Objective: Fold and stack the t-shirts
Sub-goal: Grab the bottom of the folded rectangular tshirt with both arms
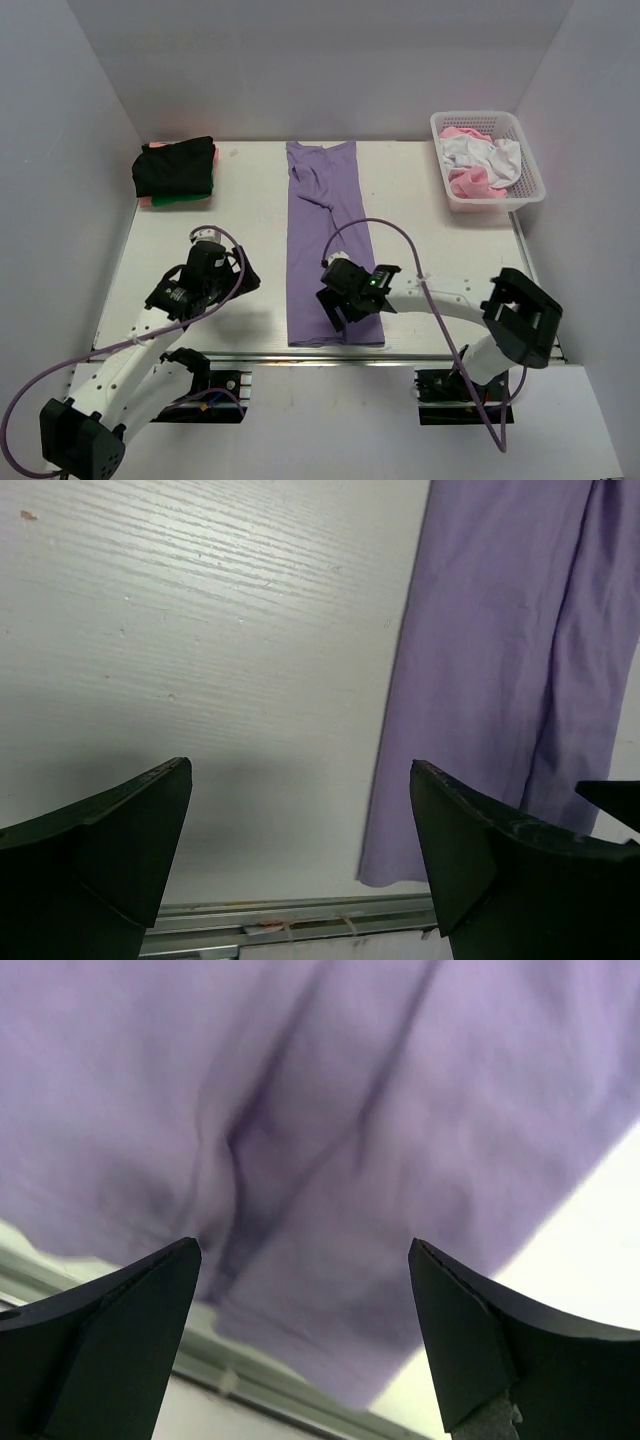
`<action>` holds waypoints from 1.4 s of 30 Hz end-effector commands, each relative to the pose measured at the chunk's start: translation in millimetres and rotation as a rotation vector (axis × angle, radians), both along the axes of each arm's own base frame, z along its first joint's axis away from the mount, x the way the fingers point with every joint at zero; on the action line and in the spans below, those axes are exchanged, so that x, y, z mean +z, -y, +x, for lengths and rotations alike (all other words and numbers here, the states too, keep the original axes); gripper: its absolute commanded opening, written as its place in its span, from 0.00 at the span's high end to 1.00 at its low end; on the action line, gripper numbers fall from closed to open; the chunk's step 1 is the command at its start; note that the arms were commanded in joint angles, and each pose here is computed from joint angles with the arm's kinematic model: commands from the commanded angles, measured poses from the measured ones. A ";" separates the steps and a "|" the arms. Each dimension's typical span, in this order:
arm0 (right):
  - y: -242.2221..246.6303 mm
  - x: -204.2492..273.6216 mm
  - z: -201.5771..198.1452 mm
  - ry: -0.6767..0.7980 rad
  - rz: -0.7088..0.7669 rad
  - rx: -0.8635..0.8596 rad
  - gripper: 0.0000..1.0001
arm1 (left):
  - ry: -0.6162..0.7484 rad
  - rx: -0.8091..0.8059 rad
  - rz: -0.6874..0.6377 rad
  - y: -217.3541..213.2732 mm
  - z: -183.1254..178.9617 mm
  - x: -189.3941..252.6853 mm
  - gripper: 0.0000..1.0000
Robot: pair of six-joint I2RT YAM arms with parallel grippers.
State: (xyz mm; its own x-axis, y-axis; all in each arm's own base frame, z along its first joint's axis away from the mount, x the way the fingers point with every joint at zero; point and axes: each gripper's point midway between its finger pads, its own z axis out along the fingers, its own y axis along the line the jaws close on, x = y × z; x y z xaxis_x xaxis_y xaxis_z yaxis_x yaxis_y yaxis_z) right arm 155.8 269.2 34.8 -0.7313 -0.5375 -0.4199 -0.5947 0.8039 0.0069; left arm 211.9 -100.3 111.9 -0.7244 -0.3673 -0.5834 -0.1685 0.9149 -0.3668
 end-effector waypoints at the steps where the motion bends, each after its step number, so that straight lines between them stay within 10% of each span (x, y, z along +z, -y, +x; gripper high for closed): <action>1: 11.7 8.3 -12.5 -0.003 0.032 -0.016 0.10 | -0.017 -0.053 -0.007 7.9 -0.8 3.9 0.00; 13: -8.8 41.4 -6.1 0.072 0.145 0.056 0.10 | -0.111 -0.385 -0.184 68.1 -16.0 -10.3 0.00; 24: 51.3 27.2 -35.4 -0.023 0.283 -0.219 0.10 | -0.339 -0.643 -0.180 109.9 -67.6 -52.9 0.00; 30: 61.4 7.9 -44.5 -0.096 0.300 -0.307 0.10 | -0.395 -0.697 -0.126 121.2 -87.9 -67.7 0.17; 42: 68.3 -19.9 -45.4 -0.141 0.329 -0.333 0.56 | -0.491 -0.562 0.023 110.3 -106.2 -99.8 0.41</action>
State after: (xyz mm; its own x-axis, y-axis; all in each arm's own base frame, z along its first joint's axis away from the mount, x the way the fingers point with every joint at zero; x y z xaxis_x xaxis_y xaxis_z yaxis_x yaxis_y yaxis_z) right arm 112.6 197.4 19.9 -0.8934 -0.1277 -0.4307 -0.2856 0.9015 0.3251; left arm 102.7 -219.8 21.8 -0.9695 0.1995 -0.1423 0.2417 0.8746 -0.4202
